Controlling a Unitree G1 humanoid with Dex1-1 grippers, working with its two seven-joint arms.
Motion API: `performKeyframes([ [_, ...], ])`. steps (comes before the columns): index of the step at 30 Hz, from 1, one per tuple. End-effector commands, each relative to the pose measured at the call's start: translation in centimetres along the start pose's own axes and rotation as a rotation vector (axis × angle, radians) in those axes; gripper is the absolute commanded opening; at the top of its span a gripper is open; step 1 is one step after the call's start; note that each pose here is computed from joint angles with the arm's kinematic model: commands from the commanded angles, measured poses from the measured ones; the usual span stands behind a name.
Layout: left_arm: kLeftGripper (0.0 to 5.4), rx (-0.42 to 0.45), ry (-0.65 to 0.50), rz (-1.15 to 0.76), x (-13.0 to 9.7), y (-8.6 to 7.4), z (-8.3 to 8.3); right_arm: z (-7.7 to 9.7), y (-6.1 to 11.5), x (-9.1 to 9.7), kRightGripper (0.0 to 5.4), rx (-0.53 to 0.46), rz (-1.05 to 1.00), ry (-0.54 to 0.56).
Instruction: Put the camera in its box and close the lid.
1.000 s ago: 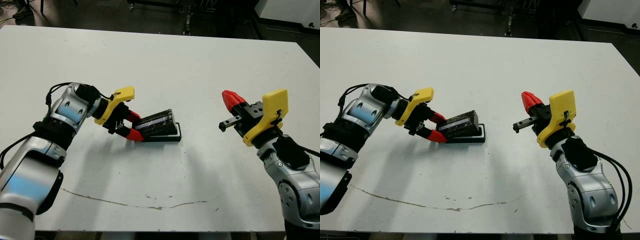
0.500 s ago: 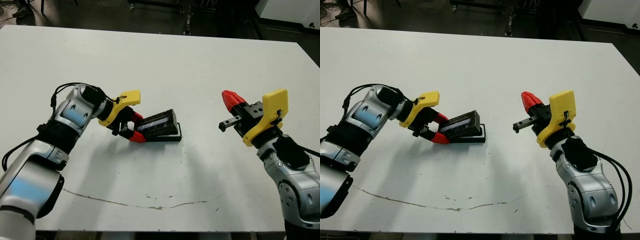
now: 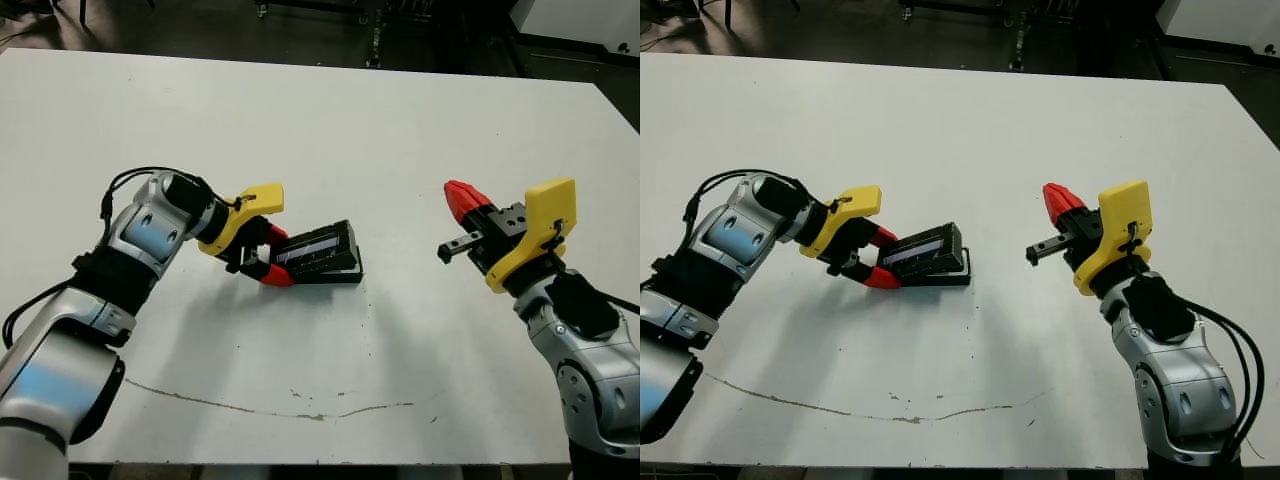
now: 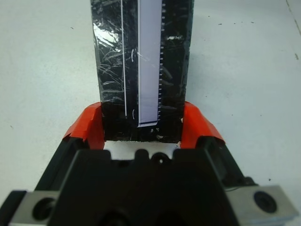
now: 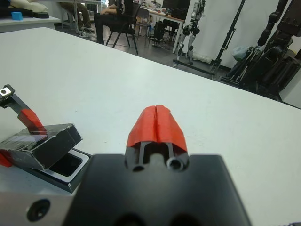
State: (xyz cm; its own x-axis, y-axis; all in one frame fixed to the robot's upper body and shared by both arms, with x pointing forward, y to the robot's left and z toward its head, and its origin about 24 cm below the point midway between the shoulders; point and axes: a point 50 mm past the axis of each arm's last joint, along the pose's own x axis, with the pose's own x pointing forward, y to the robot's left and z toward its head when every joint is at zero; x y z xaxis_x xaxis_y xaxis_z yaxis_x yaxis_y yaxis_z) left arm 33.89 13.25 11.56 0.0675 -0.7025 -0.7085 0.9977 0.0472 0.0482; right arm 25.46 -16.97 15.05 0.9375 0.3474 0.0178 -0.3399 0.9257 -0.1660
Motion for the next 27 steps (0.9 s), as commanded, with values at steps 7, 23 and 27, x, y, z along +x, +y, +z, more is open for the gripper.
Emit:
performKeyframes([
  [7,3.17,-0.054,0.126,-0.092,3.1,-0.3,0.4,0.1,-0.2,-0.1,0.0,-0.006,-0.008,0.008],
  [23,3.17,-0.181,0.247,-0.077,3.7,-0.4,0.8,0.1,-0.3,-0.1,0.0,-0.002,-0.011,0.012],
  [27,3.17,-0.185,0.257,-0.077,3.8,-0.5,0.8,0.0,-0.3,-0.2,0.0,-0.003,-0.006,0.009],
])
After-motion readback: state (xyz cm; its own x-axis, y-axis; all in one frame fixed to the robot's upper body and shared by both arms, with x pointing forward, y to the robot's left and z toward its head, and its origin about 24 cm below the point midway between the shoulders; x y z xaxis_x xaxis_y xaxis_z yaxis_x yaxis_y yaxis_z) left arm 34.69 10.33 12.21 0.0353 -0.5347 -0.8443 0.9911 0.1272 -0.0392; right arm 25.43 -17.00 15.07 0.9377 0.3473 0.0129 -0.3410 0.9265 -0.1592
